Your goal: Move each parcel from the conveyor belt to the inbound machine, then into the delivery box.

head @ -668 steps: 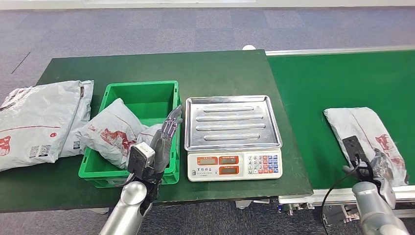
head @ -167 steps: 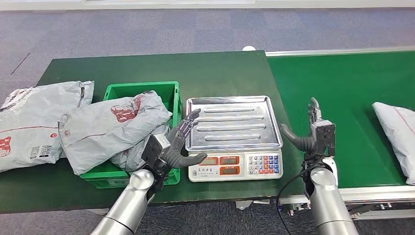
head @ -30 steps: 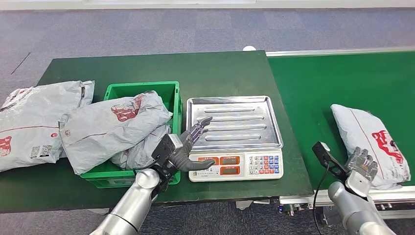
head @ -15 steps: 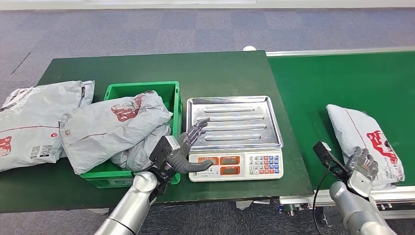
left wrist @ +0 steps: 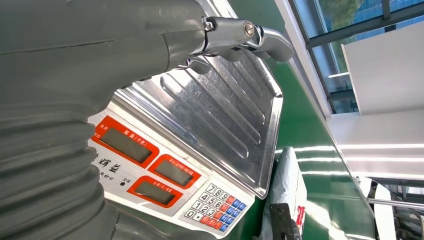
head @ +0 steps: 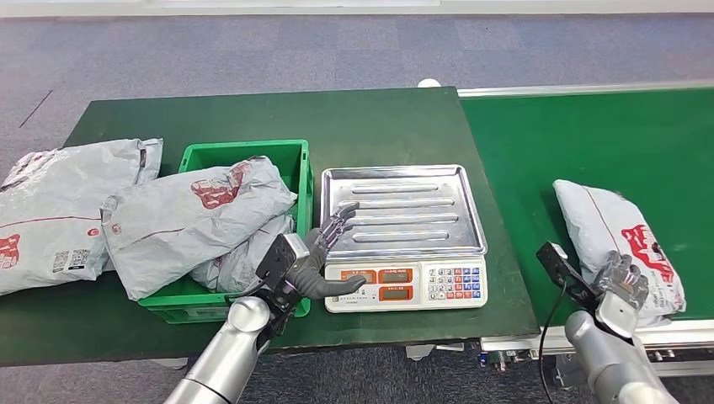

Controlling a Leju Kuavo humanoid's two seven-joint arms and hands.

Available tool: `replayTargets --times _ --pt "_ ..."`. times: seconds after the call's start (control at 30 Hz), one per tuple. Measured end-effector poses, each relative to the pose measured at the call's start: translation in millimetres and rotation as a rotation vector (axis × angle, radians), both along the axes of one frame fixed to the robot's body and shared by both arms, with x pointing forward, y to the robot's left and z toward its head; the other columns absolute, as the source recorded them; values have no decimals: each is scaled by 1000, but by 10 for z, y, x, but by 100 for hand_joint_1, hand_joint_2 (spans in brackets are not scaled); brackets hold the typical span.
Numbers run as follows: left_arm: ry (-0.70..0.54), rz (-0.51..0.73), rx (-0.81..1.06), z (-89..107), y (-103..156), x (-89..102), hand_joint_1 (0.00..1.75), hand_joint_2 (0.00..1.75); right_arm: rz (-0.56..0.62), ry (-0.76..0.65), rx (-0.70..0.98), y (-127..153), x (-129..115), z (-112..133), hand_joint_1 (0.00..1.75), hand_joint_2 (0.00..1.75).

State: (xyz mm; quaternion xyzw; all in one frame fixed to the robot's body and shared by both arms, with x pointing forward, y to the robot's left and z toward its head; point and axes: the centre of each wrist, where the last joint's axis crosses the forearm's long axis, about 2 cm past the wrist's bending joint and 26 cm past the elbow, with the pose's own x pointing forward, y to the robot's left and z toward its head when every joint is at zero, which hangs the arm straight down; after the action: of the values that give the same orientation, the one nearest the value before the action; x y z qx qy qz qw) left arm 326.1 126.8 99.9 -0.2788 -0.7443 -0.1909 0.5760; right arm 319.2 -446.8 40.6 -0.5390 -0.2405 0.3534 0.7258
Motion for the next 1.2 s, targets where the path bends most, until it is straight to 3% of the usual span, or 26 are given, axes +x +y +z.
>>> replayTargets --times 0.37,0.4,0.5,0.53,1.2 --pt "-3 3 -5 10 0 -10 0 175 15 -2 2 19 -14 -14 0 175" --pt "-2 3 -5 9 0 -13 0 175 17 -2 3 22 -14 -15 10 175" --pt "-1 4 -5 3 0 -22 0 175 21 -5 5 26 -12 -13 140 175" --pt "0 4 -5 2 0 -25 0 175 26 -6 3 27 -10 -11 175 175" --pt "-2 7 -8 17 0 -31 0 175 69 -38 -45 35 21 24 175 175"
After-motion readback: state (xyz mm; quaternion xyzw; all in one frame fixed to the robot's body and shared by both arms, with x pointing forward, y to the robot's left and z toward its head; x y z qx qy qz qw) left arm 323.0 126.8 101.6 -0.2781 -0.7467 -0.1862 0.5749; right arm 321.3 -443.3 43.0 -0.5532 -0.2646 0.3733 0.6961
